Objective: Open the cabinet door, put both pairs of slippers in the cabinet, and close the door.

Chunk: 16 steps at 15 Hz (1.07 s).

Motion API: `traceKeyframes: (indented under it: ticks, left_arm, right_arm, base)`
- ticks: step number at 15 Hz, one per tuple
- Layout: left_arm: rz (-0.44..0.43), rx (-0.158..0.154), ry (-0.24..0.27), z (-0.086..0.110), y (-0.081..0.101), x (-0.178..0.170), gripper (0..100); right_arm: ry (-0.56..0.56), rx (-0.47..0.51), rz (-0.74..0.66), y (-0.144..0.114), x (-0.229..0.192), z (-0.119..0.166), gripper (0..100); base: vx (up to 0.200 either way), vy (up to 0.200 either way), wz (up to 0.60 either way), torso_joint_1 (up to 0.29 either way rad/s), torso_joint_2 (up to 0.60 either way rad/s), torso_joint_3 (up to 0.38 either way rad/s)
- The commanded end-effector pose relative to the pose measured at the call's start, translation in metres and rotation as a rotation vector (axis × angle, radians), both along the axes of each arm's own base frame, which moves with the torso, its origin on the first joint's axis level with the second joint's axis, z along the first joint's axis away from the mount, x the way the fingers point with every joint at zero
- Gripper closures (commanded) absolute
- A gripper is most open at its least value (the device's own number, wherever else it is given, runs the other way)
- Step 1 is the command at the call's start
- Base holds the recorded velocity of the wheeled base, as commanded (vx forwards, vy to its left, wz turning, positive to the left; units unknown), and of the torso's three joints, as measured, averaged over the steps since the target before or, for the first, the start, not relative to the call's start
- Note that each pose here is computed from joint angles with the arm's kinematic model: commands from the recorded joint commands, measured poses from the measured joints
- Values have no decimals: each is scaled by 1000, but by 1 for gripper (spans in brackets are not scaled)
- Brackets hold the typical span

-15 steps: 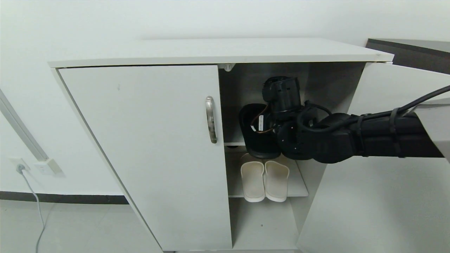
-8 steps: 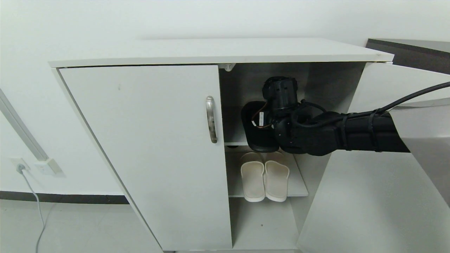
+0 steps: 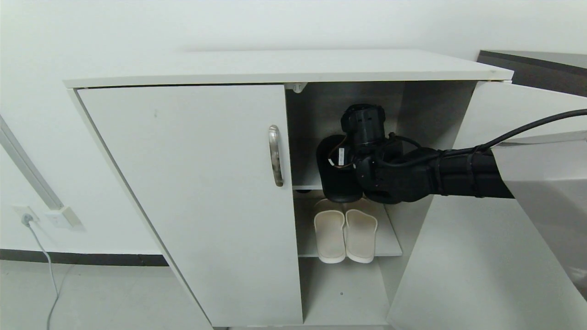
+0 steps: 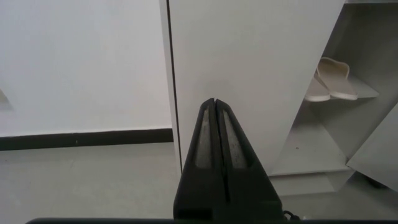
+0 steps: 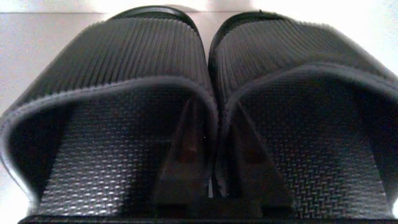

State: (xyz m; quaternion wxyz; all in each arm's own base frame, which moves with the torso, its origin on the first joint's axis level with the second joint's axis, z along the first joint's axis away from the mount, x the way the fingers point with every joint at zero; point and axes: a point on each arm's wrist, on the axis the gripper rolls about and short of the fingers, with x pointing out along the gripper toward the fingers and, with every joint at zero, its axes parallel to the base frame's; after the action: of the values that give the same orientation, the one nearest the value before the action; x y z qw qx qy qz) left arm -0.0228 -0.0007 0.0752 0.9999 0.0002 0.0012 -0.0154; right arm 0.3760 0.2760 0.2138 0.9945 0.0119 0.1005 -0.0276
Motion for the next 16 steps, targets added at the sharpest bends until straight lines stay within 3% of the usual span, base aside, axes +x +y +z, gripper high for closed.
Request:
traceKeyframes:
  ticks: [1,9,16]
  left_arm:
    - [0,0,-1,0,0,0,100]
    - [0,0,1,0,0,0,100]
    - [0,1,1,0,0,0,100]
  right_arm:
    - [5,-4,1,1,1,-2,0]
    - [20,-6,32,-5,-35,10,0]
    - [-9,20,160,-23,-122,18,0]
  base:
    - [0,0,0,0,0,0]
    - [0,0,0,0,0,0]
    - [0,0,0,0,0,0]
